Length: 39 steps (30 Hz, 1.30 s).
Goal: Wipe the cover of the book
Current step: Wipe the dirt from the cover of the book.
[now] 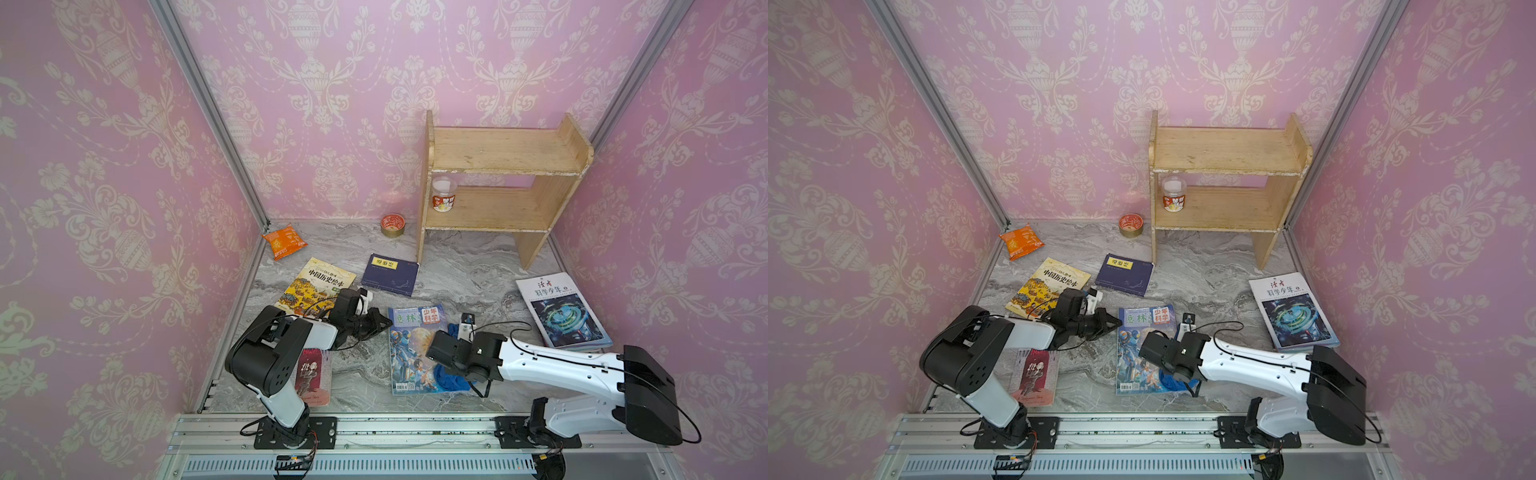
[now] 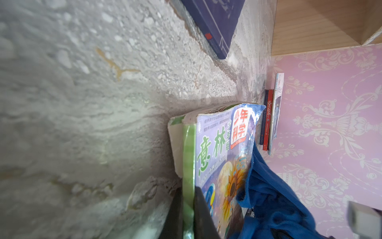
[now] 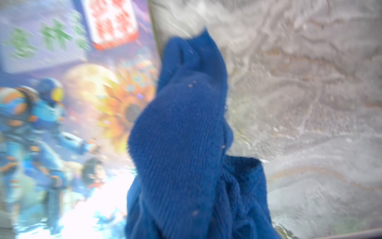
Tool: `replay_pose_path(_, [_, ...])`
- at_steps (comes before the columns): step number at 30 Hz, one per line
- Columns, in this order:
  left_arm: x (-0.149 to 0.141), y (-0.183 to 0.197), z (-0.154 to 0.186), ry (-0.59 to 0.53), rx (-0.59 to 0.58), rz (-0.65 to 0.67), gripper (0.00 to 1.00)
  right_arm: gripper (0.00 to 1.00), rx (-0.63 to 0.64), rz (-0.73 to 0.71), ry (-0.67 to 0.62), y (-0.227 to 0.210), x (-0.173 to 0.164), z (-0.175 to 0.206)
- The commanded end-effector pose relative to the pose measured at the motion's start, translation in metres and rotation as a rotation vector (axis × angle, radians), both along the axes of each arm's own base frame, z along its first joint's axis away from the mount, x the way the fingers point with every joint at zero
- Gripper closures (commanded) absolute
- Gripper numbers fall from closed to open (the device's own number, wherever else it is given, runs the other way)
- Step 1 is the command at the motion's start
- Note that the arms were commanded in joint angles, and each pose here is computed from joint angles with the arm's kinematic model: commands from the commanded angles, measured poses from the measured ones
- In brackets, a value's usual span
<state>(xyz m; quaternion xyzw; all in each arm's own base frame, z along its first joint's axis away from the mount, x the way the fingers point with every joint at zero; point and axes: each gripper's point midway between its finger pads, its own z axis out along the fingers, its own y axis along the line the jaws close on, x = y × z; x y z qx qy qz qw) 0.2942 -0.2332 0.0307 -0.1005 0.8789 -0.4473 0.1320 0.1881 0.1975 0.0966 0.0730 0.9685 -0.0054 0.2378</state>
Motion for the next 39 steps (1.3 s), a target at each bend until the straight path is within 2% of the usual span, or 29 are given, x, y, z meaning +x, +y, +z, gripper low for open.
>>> replay_pose_path(1, [-0.005, -0.008, 0.006, -0.015, 0.017, -0.061, 1.00, 1.00, -0.067, 0.114, -0.084, 0.017, 0.037, 0.017])
replay_pose_path(6, [-0.005, -0.009, 0.006, -0.013, 0.036, -0.075, 1.00, 1.00, -0.019, 0.069, 0.049, 0.011, 0.077, -0.035])
replay_pose_path(13, [-0.006, -0.008, 0.006, -0.002, 0.043, -0.069, 0.98, 1.00, 0.004, -0.079, 0.165, -0.036, 0.094, -0.085])
replay_pose_path(16, [-0.013, -0.010, 0.010, 0.011, 0.010, -0.075, 0.72, 1.00, 0.017, -0.110, 0.202, -0.042, 0.091, -0.099])
replay_pose_path(18, [-0.024, -0.009, 0.012, 0.025, -0.009, -0.077, 0.62, 1.00, 0.017, -0.132, 0.220, -0.044, 0.087, -0.108])
replay_pose_path(21, [-0.051, -0.009, 0.010, 0.061, -0.020, -0.092, 0.56, 1.00, 0.020, -0.162, 0.240, -0.048, 0.083, -0.117])
replay_pose_path(25, [-0.088, -0.005, 0.005, 0.104, -0.021, -0.094, 0.56, 1.00, 0.016, -0.191, 0.252, -0.053, 0.079, -0.123])
replay_pose_path(29, [-0.115, -0.007, 0.004, 0.080, 0.004, -0.101, 0.59, 1.00, 0.014, -0.212, 0.256, -0.055, 0.076, -0.126])
replay_pose_path(30, [-0.118, -0.009, 0.004, 0.072, 0.011, -0.106, 0.63, 1.00, 0.018, -0.220, 0.251, -0.056, 0.076, -0.126])
replay_pose_path(32, [-0.118, -0.014, 0.006, 0.049, 0.006, -0.103, 0.80, 1.00, 0.020, -0.244, 0.248, -0.059, 0.073, -0.129])
replay_pose_path(33, [-0.117, -0.017, 0.008, 0.042, -0.006, -0.100, 0.85, 1.00, 0.026, -0.251, 0.244, -0.058, 0.073, -0.130])
replay_pose_path(39, [-0.111, -0.023, 0.012, 0.019, 0.005, -0.117, 0.99, 1.00, 0.059, -0.297, 0.225, -0.050, 0.082, -0.124])
